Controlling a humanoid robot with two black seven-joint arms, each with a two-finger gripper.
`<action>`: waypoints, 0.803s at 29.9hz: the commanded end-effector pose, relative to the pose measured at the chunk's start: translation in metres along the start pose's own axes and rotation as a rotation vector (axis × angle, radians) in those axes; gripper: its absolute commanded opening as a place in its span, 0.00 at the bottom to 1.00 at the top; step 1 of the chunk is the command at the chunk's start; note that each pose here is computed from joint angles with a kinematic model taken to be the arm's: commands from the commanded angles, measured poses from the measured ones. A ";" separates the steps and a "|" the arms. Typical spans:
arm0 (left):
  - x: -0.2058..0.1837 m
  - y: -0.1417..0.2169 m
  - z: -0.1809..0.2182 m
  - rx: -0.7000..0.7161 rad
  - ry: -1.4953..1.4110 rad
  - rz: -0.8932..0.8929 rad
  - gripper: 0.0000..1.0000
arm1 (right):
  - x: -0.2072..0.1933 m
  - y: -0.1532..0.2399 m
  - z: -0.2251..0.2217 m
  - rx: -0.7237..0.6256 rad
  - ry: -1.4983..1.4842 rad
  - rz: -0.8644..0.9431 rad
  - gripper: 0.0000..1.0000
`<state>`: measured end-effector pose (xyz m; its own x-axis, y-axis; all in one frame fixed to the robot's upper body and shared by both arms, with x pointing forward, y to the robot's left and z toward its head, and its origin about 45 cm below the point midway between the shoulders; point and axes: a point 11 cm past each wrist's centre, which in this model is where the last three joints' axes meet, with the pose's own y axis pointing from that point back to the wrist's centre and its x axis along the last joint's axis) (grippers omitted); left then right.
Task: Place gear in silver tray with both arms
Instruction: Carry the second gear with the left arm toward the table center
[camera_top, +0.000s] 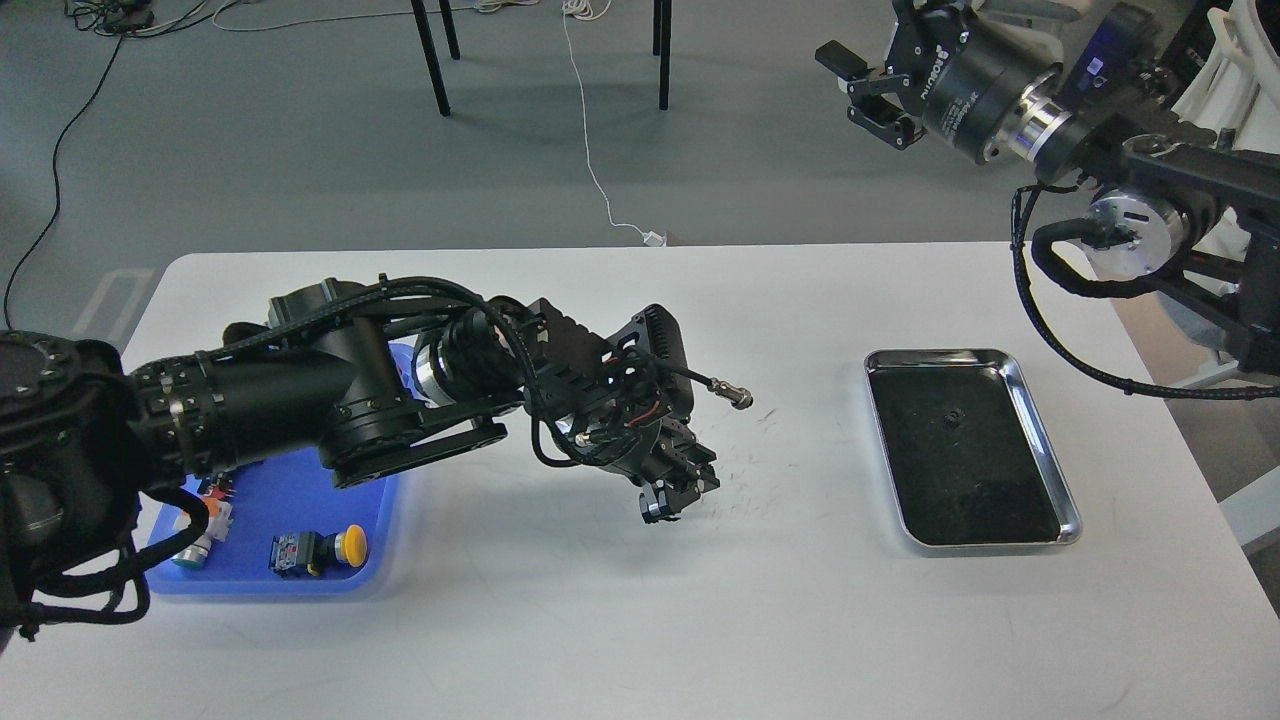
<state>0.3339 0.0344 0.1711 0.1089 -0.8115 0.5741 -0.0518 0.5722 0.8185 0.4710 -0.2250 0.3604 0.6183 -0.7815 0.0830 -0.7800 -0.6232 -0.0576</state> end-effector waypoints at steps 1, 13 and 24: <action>0.013 -0.018 0.010 -0.023 -0.020 -0.005 0.14 | 0.003 0.003 0.002 -0.004 0.000 0.007 0.97; 0.000 -0.021 -0.011 0.038 0.029 -0.036 0.14 | 0.005 0.006 0.005 -0.012 -0.002 0.015 0.97; -0.013 -0.025 -0.012 0.042 0.036 -0.069 0.28 | 0.009 0.009 0.005 -0.013 0.000 0.024 0.97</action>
<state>0.3466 0.0314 0.1446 0.1461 -0.8430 0.5177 -0.0857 0.5106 0.8556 0.4701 -0.2367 0.3557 0.6013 -0.7949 0.0815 -0.7944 -0.6057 -0.0458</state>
